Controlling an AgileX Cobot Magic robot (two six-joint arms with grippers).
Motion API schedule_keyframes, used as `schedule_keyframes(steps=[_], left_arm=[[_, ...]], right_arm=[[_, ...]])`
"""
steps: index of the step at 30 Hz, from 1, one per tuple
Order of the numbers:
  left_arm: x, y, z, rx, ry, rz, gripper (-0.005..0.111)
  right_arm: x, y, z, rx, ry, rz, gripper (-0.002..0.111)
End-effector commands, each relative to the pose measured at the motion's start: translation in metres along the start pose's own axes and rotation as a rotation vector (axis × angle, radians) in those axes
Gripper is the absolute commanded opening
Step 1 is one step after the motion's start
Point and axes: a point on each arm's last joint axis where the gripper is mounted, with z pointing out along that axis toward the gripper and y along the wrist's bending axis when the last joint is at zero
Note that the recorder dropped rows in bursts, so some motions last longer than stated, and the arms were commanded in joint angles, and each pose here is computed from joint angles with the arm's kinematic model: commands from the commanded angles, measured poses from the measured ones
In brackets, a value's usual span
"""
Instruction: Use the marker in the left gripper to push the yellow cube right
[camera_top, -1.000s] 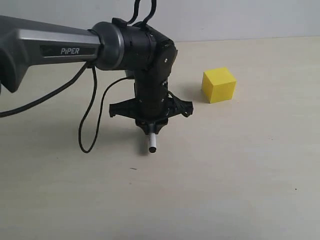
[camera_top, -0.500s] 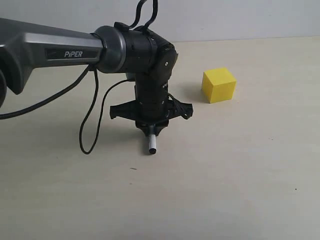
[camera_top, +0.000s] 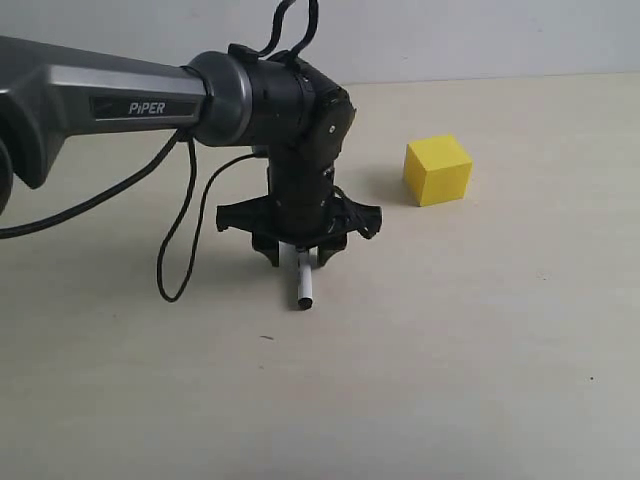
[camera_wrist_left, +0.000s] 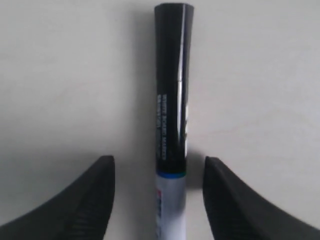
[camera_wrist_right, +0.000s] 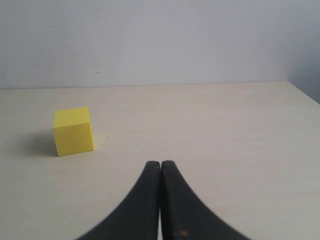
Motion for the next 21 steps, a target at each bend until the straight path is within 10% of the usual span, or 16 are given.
schedule_keyframes(steps=[1, 17, 21], left_arm=[[-0.005, 0.001, -0.018, 0.028, -0.060, 0.088, 0.052], [0.005, -0.024, -0.062, 0.137, -0.224, 0.274, 0.052], [0.004, -0.023, -0.073, 0.144, -0.248, 0.297, 0.035]], right_arm=[[0.000, 0.000, 0.000, -0.002, -0.014, -0.004, 0.000], [0.000, 0.000, 0.000, -0.002, -0.014, -0.006, 0.000], [0.000, 0.000, 0.000, -0.002, -0.014, -0.006, 0.000]])
